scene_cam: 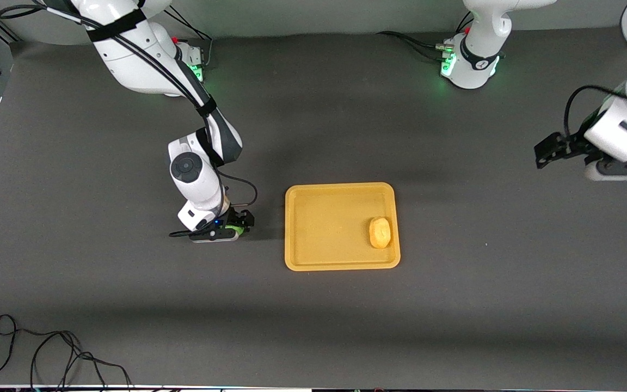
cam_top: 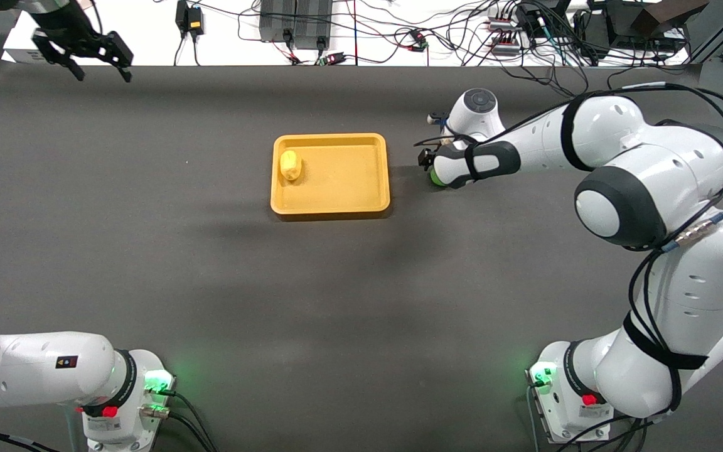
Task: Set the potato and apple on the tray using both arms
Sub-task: 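Release the potato while the right gripper grasps the green apple, then lift the green apple with the right gripper and carry it over the tray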
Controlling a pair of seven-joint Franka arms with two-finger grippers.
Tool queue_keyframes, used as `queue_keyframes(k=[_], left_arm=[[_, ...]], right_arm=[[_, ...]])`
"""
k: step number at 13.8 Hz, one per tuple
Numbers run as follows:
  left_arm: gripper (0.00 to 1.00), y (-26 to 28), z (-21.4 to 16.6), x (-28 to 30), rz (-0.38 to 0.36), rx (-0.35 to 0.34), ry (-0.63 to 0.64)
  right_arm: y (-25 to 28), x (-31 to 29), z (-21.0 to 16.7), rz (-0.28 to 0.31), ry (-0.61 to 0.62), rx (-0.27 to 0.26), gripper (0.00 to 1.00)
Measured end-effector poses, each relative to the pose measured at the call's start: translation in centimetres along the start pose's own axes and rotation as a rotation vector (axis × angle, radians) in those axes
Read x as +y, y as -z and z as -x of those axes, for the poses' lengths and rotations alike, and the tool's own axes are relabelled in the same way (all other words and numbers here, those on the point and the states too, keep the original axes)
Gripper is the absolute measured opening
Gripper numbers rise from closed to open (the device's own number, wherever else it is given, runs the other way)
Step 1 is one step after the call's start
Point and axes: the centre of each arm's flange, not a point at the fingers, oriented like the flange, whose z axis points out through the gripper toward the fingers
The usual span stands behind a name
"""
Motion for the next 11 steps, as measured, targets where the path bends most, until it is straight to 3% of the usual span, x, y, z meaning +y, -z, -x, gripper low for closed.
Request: queue_keyframes(k=[2,4,5,8,11], left_arm=[[1.00,0.0,0.4,-1.4,0.004,0.039,-0.030],[1.00,-1.2,0.3,-2.8,0.036,0.055,-0.037],[1.00,-1.6,0.4,-3.2,0.045,0.048,-0.039],[1.00,-2.5,0.1,-3.2,0.048,0.057,-0.043],[1.00,-4.1,-0.5,-3.3,0.050,0.039,-0.055]], right_arm=[[-0.2,0.0,-0.1,0.000,0.000,0.000,0.97],[0.0,-0.1,-0.2,-0.001,0.000,0.003,0.75],[0.1,-0.1,-0.2,-0.001,0.000,0.002,0.71],[1.1,-0.3,-0.9,0.011,-0.001,-0.031,0.71],[7.7,-1.5,-4.1,0.023,-0.006,-0.081,0.71]])
